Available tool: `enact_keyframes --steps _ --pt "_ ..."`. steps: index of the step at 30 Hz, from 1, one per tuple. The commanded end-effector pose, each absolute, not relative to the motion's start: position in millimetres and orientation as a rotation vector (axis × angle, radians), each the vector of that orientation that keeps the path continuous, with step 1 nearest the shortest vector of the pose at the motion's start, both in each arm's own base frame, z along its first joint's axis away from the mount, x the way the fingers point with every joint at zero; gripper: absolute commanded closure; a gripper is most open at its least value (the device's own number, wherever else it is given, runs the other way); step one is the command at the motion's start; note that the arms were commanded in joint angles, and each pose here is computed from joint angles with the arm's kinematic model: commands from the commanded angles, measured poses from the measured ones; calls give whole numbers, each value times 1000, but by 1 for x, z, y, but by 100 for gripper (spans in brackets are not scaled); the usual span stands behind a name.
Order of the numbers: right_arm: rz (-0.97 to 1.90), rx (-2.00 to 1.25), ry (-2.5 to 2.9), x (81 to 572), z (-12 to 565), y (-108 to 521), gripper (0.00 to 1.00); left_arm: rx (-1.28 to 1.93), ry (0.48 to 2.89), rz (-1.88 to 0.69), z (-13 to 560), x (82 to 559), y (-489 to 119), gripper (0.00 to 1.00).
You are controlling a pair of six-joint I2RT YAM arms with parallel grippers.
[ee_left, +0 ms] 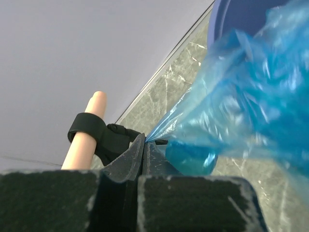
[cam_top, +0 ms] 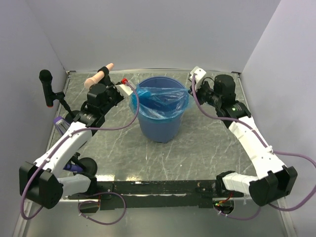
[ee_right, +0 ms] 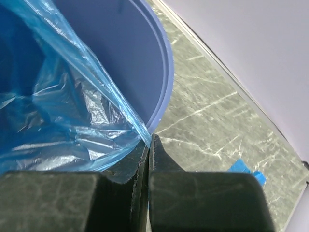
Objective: Put the trash bags into the trash bin
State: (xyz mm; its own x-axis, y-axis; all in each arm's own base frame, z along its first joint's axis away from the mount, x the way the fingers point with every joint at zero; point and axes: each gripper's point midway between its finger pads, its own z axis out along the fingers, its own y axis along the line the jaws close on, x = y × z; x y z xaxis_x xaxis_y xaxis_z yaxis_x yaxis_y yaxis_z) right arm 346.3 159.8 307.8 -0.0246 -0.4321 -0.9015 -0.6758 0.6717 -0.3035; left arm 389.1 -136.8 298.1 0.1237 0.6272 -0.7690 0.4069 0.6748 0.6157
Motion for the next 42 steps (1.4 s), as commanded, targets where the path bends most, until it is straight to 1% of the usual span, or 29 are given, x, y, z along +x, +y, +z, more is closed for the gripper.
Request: enact_keyframes --steps 1,3,7,11,12,13,14,15,16,17,18,19,21,23,25,27,28,30,31,34,39,42 --pt "206 -836 1604 371 337 151 100 889 1378 228 326 404 -137 99" --pt "211 -831 1620 377 334 151 100 891 1388 227 322 409 -138 99" --pt "228 -820 1641 382 334 152 94 862 1419 207 320 415 -136 99" --pt "264 -806 1638 371 343 153 89 803 1424 128 341 402 -134 99" --pt "272 -810 1624 366 347 153 92 787 1425 99 348 396 -135 100" --pt "289 -821 1611 360 350 154 97 781 1413 72 359 390 -137 99" --pt "308 -840 1600 354 351 157 100 775 1424 44 363 384 -137 99" --pt "334 -861 1585 347 353 160 100 768 1412 21 372 379 -139 94" --pt "350 -870 1578 343 354 162 100 778 1406 -6 377 374 -142 86" --pt "365 -880 1575 340 354 163 100 790 1396 -39 385 369 -147 74" --pt "386 -885 1578 338 352 166 100 814 1408 -84 386 363 -152 52" --pt "394 -885 1577 337 352 167 100 821 1419 -139 391 359 -159 43" --pt "404 -867 1577 339 353 168 100 735 1498 -273 400 353 -166 39" --pt "404 -844 1581 342 354 167 100 655 1592 -389 399 352 -174 37" --pt "403 -837 1581 344 356 166 100 662 1629 -476 405 348 -185 38" --pt "406 -829 1576 347 360 167 100 781 1557 -554 416 337 -203 41" --pt "410 -819 1576 349 361 167 100 841 1495 -574 424 332 -210 40" --pt "423 -809 1574 353 365 167 100 918 1404 -542 430 334 -224 32" --pt "429 -812 1571 354 366 168 100 966 1384 -513 426 340 -231 28" --pt "439 -803 1560 356 371 169 100 1140 1372 -512 406 351 -253 23" --pt "432 -790 1527 357 386 169 100 1239 1487 -551 364 379 -277 24" --pt "411 -774 1509 358 395 165 100 1259 1540 -561 352 383 -280 24"
